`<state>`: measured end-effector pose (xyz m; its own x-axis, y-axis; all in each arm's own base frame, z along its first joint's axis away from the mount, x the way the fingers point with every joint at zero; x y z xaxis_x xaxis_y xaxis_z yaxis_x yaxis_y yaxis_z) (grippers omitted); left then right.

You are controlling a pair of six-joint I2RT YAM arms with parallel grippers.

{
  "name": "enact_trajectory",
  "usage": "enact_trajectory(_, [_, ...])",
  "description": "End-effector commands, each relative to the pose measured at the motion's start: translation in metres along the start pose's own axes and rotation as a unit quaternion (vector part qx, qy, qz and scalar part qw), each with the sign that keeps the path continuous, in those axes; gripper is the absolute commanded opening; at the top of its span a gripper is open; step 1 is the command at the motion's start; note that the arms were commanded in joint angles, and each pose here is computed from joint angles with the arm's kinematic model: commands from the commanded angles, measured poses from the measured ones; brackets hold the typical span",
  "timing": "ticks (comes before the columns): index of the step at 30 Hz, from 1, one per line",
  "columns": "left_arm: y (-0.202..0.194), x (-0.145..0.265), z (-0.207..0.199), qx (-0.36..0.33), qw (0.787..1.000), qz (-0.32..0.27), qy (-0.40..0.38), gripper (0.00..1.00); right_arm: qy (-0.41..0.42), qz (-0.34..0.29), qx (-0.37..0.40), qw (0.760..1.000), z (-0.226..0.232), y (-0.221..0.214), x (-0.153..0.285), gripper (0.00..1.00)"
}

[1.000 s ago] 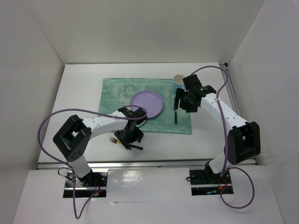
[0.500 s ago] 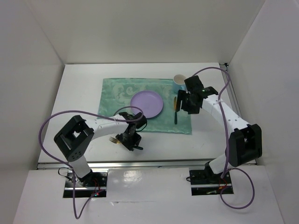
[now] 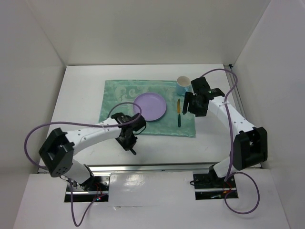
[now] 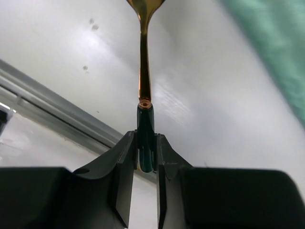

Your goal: Set the dinner table for one person

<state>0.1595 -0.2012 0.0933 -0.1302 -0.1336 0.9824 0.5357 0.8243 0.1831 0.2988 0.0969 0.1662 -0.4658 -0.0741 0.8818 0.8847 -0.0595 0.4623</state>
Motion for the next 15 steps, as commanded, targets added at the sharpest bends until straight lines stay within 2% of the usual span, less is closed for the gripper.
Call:
enact_trajectory(1, [0.038,0.044,-0.001,-0.077,0.993,-0.077,-0.043,0.0,-0.014,-0.02,-0.002,1.0,-0.008,0.011,0.013,0.74])
enact_trajectory(2, [0.046,0.049,-0.005,-0.146,0.984,-0.086,-0.054,0.0,-0.012,-0.025,-0.003,1.0,-0.008,0.011,0.016,0.74])
enact_trajectory(4, [0.068,0.059,-0.021,-0.166,0.979,-0.106,-0.05,0.0,-0.012,-0.025,-0.008,1.0,-0.008,0.012,0.016,0.74])
enact_trajectory(5, [0.08,0.07,-0.033,-0.216,0.967,-0.123,-0.061,0.0,-0.012,-0.025,-0.008,1.0,-0.008,0.012,0.016,0.75])
enact_trajectory(6, [0.098,0.071,-0.038,-0.205,0.968,-0.137,-0.044,0.0,-0.012,-0.025,-0.013,1.0,-0.008,0.012,0.016,0.76])
enact_trajectory(7, [0.107,0.071,-0.047,-0.223,0.963,-0.145,-0.045,0.0,-0.014,-0.021,-0.013,1.0,-0.008,0.011,0.014,0.76])
enact_trajectory(8, [0.123,0.07,-0.065,-0.273,0.948,-0.154,-0.044,0.0,-0.013,-0.021,-0.018,1.0,-0.007,0.011,0.014,0.76])
enact_trajectory(10, [0.144,0.066,-0.075,-0.282,0.942,-0.183,-0.004,0.0,-0.016,-0.012,-0.017,1.0,-0.008,0.008,0.011,0.76])
enact_trajectory(11, [0.153,0.056,-0.091,-0.33,0.925,-0.188,0.016,0.0,-0.018,-0.008,-0.017,1.0,-0.008,0.008,0.008,0.76])
enact_trajectory(13, [0.17,0.041,-0.101,-0.345,0.918,-0.189,0.05,0.0,-0.018,-0.007,-0.017,1.0,-0.007,0.009,0.005,0.76])
enact_trajectory(14, [0.172,0.035,-0.105,-0.386,0.902,-0.184,0.065,0.0,-0.02,-0.007,-0.026,0.999,-0.009,0.012,0.004,0.76])
enact_trajectory(15, [0.177,0.028,-0.114,-0.397,0.898,-0.179,0.064,0.0,-0.02,-0.007,-0.026,0.999,-0.009,0.012,0.004,0.76])
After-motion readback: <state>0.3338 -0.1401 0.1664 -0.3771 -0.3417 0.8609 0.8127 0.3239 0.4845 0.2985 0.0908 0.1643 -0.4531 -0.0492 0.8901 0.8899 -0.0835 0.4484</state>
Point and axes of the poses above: each gripper's point midway between its finger pads, its own x axis back along the fingers, its own z axis along the line the jaws close on, y = z × x, the point moved 4 cm from there along x, back along the fingers, and after that the axes turned 8 degrees about x, right-handed, at the moved point
